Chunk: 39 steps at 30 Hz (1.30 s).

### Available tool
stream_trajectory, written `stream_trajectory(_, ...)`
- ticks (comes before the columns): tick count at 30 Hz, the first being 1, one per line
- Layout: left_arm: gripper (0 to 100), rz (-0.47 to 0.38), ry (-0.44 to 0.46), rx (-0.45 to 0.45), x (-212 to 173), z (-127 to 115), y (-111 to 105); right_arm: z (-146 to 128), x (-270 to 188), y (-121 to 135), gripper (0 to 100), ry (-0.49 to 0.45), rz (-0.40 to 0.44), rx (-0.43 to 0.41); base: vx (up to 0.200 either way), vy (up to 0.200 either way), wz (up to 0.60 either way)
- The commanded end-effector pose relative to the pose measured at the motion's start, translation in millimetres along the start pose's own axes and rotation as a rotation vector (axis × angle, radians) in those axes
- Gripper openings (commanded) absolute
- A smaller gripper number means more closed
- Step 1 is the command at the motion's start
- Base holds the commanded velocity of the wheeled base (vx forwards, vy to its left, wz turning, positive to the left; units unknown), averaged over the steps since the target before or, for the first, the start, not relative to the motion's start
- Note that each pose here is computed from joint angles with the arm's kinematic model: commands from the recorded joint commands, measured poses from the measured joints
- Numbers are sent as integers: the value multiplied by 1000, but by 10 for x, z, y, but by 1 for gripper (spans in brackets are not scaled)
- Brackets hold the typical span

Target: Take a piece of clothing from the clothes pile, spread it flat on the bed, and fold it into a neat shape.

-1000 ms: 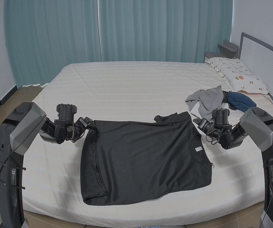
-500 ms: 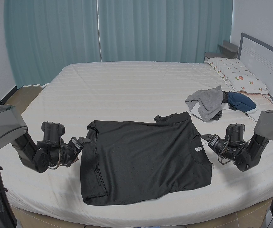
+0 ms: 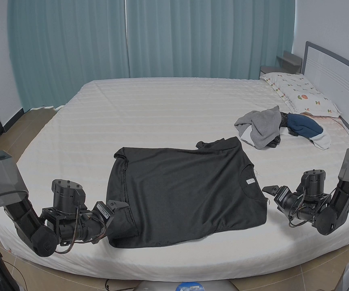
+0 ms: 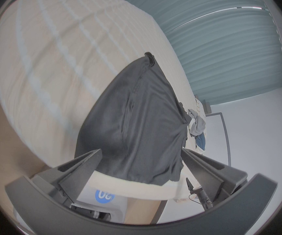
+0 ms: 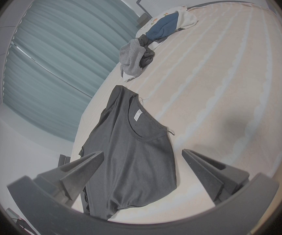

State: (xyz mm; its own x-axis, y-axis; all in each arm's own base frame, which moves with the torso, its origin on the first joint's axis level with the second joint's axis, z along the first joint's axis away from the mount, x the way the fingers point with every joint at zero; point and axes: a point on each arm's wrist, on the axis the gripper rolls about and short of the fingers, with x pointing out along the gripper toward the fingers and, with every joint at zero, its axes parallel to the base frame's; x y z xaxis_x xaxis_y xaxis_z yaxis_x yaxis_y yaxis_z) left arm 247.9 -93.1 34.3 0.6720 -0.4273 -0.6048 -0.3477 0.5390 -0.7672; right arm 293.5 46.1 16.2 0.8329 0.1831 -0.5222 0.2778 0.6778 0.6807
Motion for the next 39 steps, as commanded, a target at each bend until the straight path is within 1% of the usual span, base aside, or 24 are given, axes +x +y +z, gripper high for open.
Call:
stream_trajectory(1,100,-8,22,4,-15,-77,-28,-4,-24,14,100,1,4,0,0,0,0)
stream_trajectory(5,100,0,52,14,19,-160,-28,-42,-26,25,100,13,5,0,0,0,0)
stream_trajectory(8,100,31,90,40,99,-273,15,-58,-31,47,100,17,12,6,0,0,0)
stream_trajectory(16,100,53,104,65,192,-363,25,-83,-17,45,100,25,11,6,0,0,0)
stream_trajectory(18,100,60,85,69,247,-359,17,-83,-17,45,100,25,11,6,0,0,0)
stream_trajectory(20,100,67,46,84,368,-328,-10,-83,-25,59,100,24,16,5,0,0,0)
stream_trajectory(24,100,90,12,119,456,-314,-2,-87,-25,62,100,26,17,5,0,0,0)
stream_trajectory(27,100,113,-10,150,503,-314,29,-89,-22,59,100,26,15,5,0,0,0)
stream_trajectory(30,100,148,-53,179,583,-306,74,-89,-17,59,100,26,15,5,0,0,0)
stream_trajectory(33,100,188,-112,201,677,-242,122,-89,-17,59,100,26,15,5,0,0,0)
stream_trajectory(36,100,206,-200,175,727,-85,156,-88,-15,53,100,26,13,6,0,0,0)
stream_trajectory(39,100,178,-250,150,674,32,167,-92,-10,47,100,28,11,6,0,0,0)
